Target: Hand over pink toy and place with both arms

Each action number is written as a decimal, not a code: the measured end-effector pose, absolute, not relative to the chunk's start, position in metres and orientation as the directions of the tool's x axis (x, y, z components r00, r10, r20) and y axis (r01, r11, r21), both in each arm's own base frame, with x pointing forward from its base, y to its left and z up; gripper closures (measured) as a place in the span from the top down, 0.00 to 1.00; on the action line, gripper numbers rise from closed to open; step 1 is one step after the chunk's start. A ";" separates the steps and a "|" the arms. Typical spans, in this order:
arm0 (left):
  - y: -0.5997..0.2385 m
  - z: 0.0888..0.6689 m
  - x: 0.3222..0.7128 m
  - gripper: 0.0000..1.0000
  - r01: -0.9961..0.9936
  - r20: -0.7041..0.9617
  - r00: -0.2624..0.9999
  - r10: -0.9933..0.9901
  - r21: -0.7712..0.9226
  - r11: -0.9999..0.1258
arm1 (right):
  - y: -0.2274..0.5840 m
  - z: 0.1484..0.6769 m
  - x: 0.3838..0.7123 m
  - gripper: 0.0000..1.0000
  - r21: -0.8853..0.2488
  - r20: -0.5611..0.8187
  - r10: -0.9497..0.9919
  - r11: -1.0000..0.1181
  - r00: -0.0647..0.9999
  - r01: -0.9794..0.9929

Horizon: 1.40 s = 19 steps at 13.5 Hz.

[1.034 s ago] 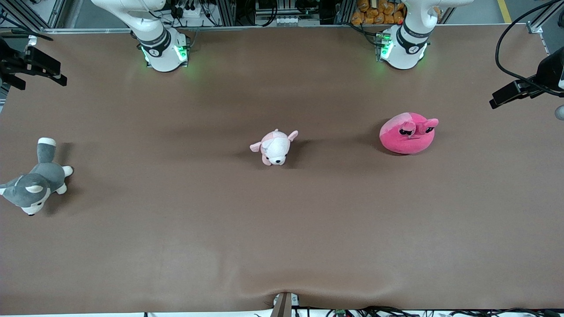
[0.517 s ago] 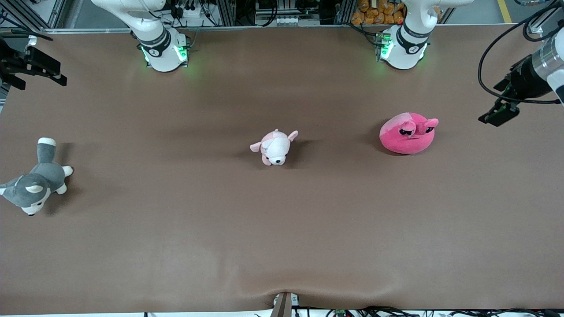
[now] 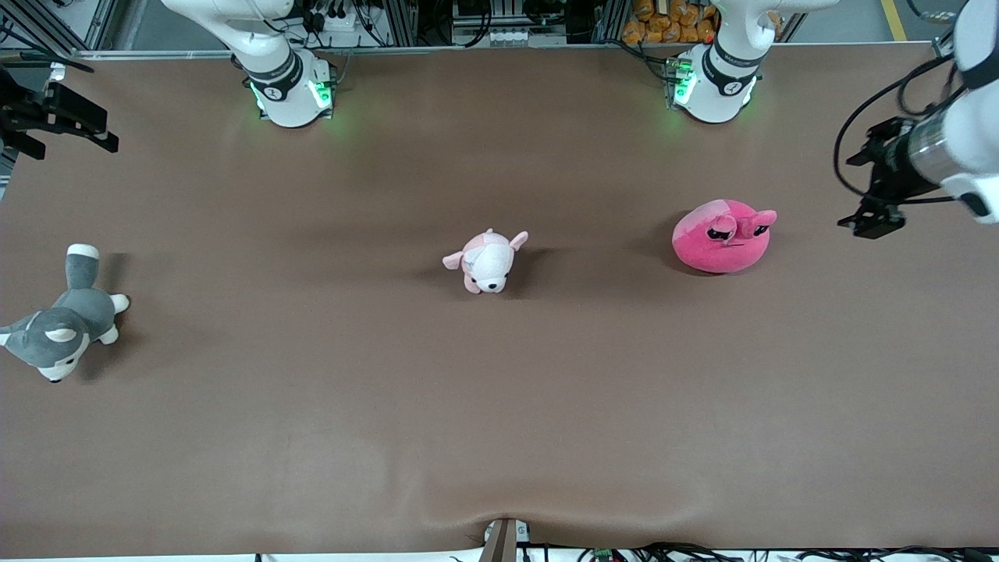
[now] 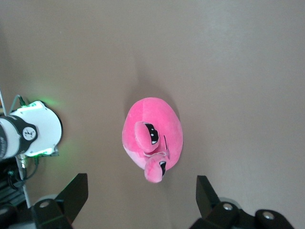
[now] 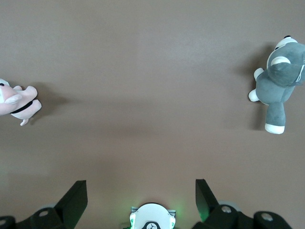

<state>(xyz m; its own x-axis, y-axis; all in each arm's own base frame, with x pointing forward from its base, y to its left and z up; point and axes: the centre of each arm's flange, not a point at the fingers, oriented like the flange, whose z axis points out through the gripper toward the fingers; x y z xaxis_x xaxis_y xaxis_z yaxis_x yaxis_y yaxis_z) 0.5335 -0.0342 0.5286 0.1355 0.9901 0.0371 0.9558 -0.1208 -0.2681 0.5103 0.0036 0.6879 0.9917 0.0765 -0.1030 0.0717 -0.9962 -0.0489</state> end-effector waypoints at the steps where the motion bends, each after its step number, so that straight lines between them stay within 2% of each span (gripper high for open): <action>1: -0.034 0.507 0.533 1.00 0.960 0.047 0.090 0.995 -0.268 -0.074 | 0.004 0.688 0.510 1.00 -0.049 -0.103 0.076 -0.996 0.992 0.072; 5: -0.039 0.442 0.518 1.00 0.951 0.051 -0.055 0.997 -0.301 0.068 | 0.004 0.688 0.510 1.00 -0.049 -0.103 0.076 -0.996 0.992 0.072; 10: -0.036 0.383 0.498 1.00 0.949 0.049 -0.082 0.995 -0.302 0.093 | 0.003 0.688 0.510 1.00 -0.046 -0.104 0.075 -0.996 0.992 0.071; 14: -0.035 0.368 0.490 1.00 0.944 0.051 -0.082 0.995 -0.316 0.094 | 0.004 0.687 0.511 1.00 -0.039 -0.105 0.077 -0.997 0.991 0.073; 16: -0.035 0.367 0.490 0.85 0.943 0.051 -0.082 0.995 -0.318 0.094 | 0.003 0.686 0.511 1.00 -0.022 -0.107 0.075 -0.997 0.991 0.073; 19: -0.035 0.359 0.488 0.86 0.938 0.054 -0.081 0.995 -0.334 0.095 | -0.001 0.673 0.520 1.00 -0.014 -0.133 0.068 -0.998 0.989 0.067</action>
